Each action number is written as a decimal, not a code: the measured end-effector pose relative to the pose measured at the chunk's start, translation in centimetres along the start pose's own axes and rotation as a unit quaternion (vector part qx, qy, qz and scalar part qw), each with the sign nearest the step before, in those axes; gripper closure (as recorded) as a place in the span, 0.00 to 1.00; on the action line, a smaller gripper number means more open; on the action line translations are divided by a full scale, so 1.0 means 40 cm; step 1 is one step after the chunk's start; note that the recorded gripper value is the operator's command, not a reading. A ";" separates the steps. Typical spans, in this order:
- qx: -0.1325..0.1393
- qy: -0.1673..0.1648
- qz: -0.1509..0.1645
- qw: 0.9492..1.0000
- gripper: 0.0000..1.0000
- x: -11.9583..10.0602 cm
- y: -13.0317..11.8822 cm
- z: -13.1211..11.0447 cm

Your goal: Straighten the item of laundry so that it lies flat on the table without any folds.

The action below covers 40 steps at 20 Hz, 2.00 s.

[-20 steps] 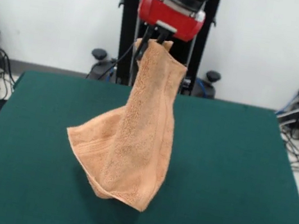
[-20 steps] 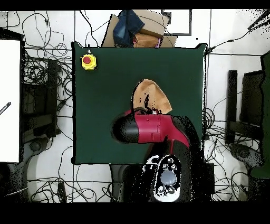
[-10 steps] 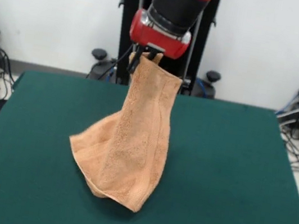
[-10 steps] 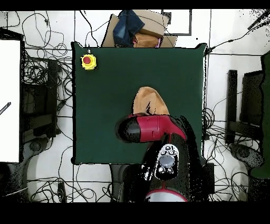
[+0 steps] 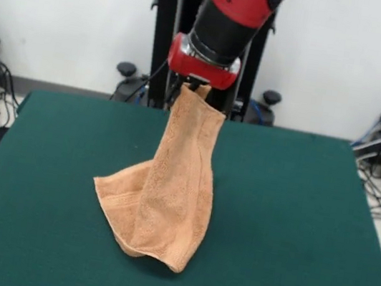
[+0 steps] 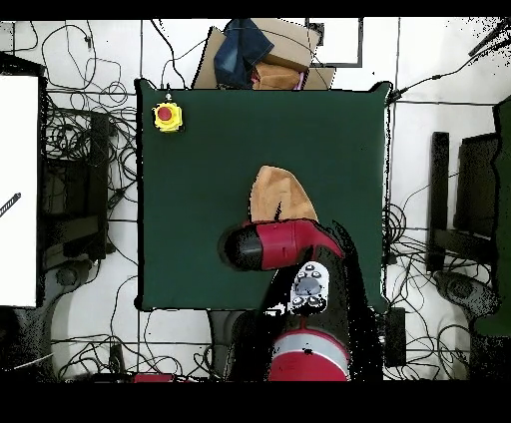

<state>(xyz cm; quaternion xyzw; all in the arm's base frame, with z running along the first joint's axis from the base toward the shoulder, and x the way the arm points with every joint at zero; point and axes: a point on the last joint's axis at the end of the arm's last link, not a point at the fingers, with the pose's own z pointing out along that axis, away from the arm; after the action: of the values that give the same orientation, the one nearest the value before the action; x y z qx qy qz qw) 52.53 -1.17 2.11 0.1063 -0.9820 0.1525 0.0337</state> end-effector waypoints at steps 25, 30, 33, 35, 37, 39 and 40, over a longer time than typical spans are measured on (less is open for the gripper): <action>-0.021 0.002 -0.055 0.998 1.00 0.058 0.188 0.135; -0.031 0.008 -0.035 0.999 1.00 0.080 0.181 0.109; -0.044 0.005 -0.015 0.999 1.00 0.087 0.184 0.060; -0.048 0.005 -0.007 0.999 1.00 0.086 0.188 0.039; -0.053 0.013 0.005 0.999 1.00 0.087 0.196 -0.005; -0.054 0.021 0.007 0.998 1.00 0.089 0.205 -0.033; -0.055 0.028 0.007 0.998 1.00 0.092 0.213 -0.050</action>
<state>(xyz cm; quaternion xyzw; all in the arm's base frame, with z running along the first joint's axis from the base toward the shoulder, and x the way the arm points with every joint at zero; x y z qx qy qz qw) 47.16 6.66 1.87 0.0930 -0.9882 0.1016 0.0663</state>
